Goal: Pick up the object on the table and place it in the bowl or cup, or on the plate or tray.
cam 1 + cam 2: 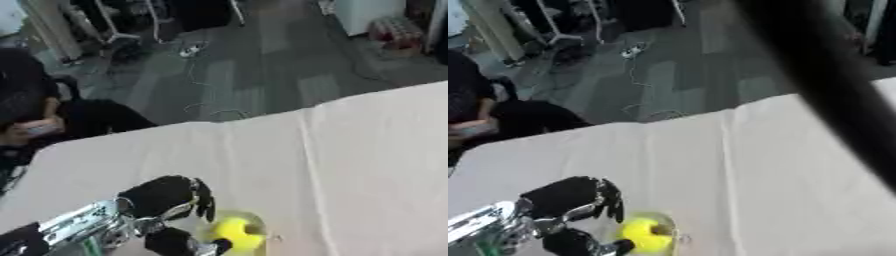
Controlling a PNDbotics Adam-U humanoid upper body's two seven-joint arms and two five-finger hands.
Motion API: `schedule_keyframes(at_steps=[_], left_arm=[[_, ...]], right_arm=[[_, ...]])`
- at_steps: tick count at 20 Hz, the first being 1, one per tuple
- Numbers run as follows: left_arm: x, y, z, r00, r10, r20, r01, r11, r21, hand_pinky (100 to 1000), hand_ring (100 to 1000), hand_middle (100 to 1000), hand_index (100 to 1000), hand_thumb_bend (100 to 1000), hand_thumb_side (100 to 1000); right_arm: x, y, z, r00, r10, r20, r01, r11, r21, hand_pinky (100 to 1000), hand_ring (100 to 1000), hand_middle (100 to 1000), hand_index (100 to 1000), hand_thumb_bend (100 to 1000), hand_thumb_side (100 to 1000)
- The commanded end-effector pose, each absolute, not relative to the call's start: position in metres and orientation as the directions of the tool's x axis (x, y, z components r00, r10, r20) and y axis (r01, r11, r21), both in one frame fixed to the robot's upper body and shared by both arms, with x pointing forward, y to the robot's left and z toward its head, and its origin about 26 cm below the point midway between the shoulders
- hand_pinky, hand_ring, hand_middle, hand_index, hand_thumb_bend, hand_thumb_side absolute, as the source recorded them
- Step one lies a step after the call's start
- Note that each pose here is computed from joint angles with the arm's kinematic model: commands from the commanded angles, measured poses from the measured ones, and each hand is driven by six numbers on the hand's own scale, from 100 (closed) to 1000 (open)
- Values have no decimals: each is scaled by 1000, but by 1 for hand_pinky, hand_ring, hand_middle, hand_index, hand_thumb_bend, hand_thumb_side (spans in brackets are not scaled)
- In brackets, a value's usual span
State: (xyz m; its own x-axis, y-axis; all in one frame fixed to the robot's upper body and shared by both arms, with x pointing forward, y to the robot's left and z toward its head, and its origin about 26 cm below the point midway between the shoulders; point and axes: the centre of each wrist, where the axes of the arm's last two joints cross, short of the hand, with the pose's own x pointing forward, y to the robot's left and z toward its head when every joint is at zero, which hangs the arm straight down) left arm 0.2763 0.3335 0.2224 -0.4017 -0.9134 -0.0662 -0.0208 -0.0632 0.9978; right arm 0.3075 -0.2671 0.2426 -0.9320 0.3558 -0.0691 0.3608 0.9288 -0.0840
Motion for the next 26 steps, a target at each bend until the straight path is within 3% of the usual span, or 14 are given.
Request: schedule_keyframes(at_steps=[1,2,10,17,20,25,26], left_arm=[[274,335,230,-400,-913,-83,-9,-87,996,322,488,526,632,365,940],[274,335,230,-398,-913,-84,-10,-88,996,375,543,572,647,385,941],[271,345,236,-388,-908,-157,-131,-115,985,577,706,706,698,429,962],[267,356,235,-349,-921,-176,-247,-91,965,571,688,714,706,421,977],[263,361,223,-349,-926,-143,-308,-31,951,557,664,713,706,436,944],[243,371,175,-345,-938,-44,-437,119,892,530,629,709,706,406,926],[238,371,162,-344,-939,-15,-466,157,871,517,612,702,708,411,917]], right_arm=[[305,-270,249,-935,160,-316,115,981,156,317,316,314,500,339,692],[305,-270,248,-935,161,-315,117,981,155,317,316,313,498,337,692],[302,-269,229,-941,187,-282,159,980,119,314,315,306,484,337,683],[296,-266,198,-946,230,-228,220,973,67,307,314,296,463,319,671],[292,-264,182,-946,254,-202,251,967,40,306,313,290,453,313,664],[283,-257,156,-942,296,-159,300,954,-1,303,311,282,437,329,621],[281,-256,151,-940,305,-152,310,951,-7,301,312,282,435,299,653]])
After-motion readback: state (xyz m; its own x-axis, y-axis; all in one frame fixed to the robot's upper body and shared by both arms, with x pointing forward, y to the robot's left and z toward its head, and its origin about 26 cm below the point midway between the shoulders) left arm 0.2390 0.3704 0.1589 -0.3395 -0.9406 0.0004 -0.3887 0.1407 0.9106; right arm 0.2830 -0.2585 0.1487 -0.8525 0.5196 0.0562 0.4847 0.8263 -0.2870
